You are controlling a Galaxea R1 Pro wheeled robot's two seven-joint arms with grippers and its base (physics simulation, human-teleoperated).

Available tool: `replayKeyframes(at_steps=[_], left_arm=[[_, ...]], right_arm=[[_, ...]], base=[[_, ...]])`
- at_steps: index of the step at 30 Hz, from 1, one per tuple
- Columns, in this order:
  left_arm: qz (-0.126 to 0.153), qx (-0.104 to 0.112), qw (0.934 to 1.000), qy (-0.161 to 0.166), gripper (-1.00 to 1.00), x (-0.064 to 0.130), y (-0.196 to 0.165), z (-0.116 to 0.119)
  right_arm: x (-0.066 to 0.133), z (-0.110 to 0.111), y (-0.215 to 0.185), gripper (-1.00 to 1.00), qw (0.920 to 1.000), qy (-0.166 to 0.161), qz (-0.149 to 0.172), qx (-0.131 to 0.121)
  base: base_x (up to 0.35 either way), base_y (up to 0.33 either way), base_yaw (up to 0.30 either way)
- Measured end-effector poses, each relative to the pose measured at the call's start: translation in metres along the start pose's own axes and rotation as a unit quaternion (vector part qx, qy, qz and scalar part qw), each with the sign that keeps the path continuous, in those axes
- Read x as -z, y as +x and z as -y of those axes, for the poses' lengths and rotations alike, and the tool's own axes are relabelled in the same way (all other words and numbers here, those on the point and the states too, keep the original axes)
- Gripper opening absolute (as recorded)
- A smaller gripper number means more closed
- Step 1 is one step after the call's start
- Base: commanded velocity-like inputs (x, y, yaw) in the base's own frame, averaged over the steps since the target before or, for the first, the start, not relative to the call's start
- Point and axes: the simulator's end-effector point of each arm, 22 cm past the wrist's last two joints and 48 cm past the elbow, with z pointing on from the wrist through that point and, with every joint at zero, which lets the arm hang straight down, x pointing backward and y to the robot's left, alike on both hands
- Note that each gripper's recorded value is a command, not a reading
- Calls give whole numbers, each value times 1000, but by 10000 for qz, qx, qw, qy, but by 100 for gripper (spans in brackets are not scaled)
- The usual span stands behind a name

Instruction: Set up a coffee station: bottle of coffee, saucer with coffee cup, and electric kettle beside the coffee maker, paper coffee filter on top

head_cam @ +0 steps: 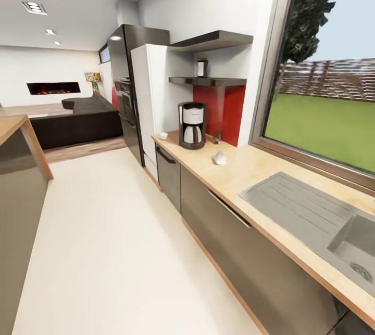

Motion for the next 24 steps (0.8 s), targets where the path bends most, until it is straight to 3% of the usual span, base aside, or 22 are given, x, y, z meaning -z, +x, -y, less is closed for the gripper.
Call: replayKeyframes(at_steps=[24], left_arm=[[-6, 3, 10000, -2, 100, 0, 0, 0]], right_arm=[[0, 0, 0, 100, 10000, 7, 3, -9]], base=[[333, 100, 0]])
